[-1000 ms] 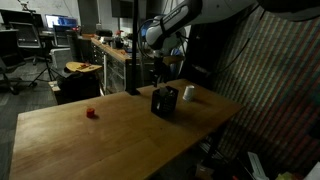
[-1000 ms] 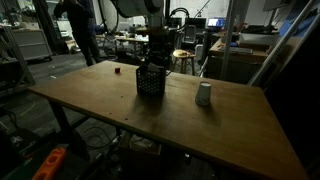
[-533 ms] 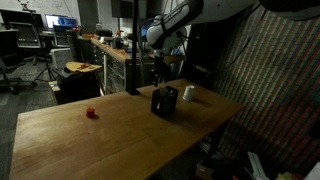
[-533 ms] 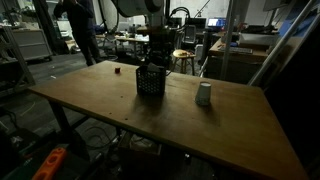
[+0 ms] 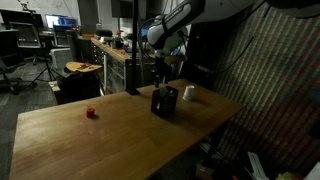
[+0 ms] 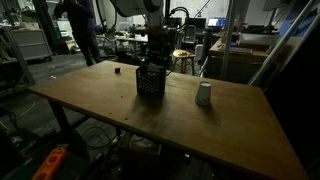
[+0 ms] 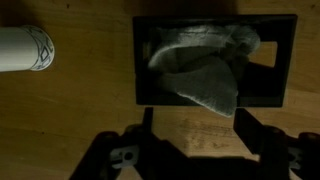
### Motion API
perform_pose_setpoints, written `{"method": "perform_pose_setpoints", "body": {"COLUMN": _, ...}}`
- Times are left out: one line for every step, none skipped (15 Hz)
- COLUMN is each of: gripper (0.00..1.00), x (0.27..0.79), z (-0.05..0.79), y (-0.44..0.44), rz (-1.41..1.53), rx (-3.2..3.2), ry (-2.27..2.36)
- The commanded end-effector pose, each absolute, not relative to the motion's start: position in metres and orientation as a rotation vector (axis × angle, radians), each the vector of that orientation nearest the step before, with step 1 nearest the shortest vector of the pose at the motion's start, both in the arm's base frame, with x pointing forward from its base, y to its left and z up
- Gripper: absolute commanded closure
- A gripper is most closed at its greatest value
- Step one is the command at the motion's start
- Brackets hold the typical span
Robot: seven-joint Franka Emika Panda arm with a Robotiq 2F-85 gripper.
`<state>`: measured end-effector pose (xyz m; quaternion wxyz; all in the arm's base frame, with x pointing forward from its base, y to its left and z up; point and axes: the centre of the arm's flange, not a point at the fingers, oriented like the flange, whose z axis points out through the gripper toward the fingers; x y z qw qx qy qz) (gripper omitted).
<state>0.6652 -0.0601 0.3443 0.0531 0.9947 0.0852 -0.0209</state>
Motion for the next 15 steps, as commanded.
{"method": "perform_pose_setpoints", "body": {"gripper": 0.15, "x": 0.648, "z": 0.35, "y": -0.053, "rz": -0.067, "rx": 3.033, "ry": 0.27}}
{"method": "perform_pose_setpoints", "body": {"gripper": 0.2, "x": 0.647, "z": 0.349, "y": -0.051, "rz": -0.074, "rx": 3.034, "ry": 0.274}}
{"method": "perform_pose_setpoints", "body": {"gripper": 0.3, "x": 0.646, "z": 0.347, "y": -0.049, "rz": -0.079, "rx": 3.034, "ry": 0.277}}
{"method": "perform_pose_setpoints", "body": {"gripper": 0.4, "x": 0.645, "z": 0.347, "y": -0.047, "rz": -0.082, "rx": 3.033, "ry": 0.28}}
{"method": "perform_pose_setpoints", "body": {"gripper": 0.49, "x": 0.646, "z": 0.348, "y": -0.045, "rz": -0.078, "rx": 3.034, "ry": 0.285}}
{"method": "perform_pose_setpoints", "body": {"gripper": 0.57, "x": 0.645, "z": 0.349, "y": -0.042, "rz": -0.077, "rx": 3.034, "ry": 0.289}}
{"method": "perform_pose_setpoints", "body": {"gripper": 0.65, "x": 0.645, "z": 0.35, "y": -0.041, "rz": -0.074, "rx": 3.033, "ry": 0.294}}
{"method": "perform_pose_setpoints", "body": {"gripper": 0.73, "x": 0.645, "z": 0.351, "y": -0.039, "rz": -0.073, "rx": 3.032, "ry": 0.297}}
{"method": "perform_pose_setpoints", "body": {"gripper": 0.8, "x": 0.645, "z": 0.352, "y": -0.038, "rz": -0.069, "rx": 3.033, "ry": 0.299}}
{"method": "perform_pose_setpoints", "body": {"gripper": 0.89, "x": 0.645, "z": 0.352, "y": -0.037, "rz": -0.07, "rx": 3.033, "ry": 0.3}}
{"method": "perform_pose_setpoints", "body": {"gripper": 0.92, "x": 0.645, "z": 0.352, "y": -0.037, "rz": -0.069, "rx": 3.033, "ry": 0.302}}
{"method": "perform_pose_setpoints", "body": {"gripper": 0.95, "x": 0.645, "z": 0.352, "y": -0.036, "rz": -0.07, "rx": 3.033, "ry": 0.303}}
{"method": "perform_pose_setpoints", "body": {"gripper": 0.97, "x": 0.645, "z": 0.352, "y": -0.037, "rz": -0.07, "rx": 3.034, "ry": 0.302}}
{"method": "perform_pose_setpoints", "body": {"gripper": 0.98, "x": 0.645, "z": 0.352, "y": -0.038, "rz": -0.071, "rx": 3.034, "ry": 0.301}}
{"method": "perform_pose_setpoints", "body": {"gripper": 0.97, "x": 0.645, "z": 0.352, "y": -0.039, "rz": -0.07, "rx": 3.035, "ry": 0.298}}
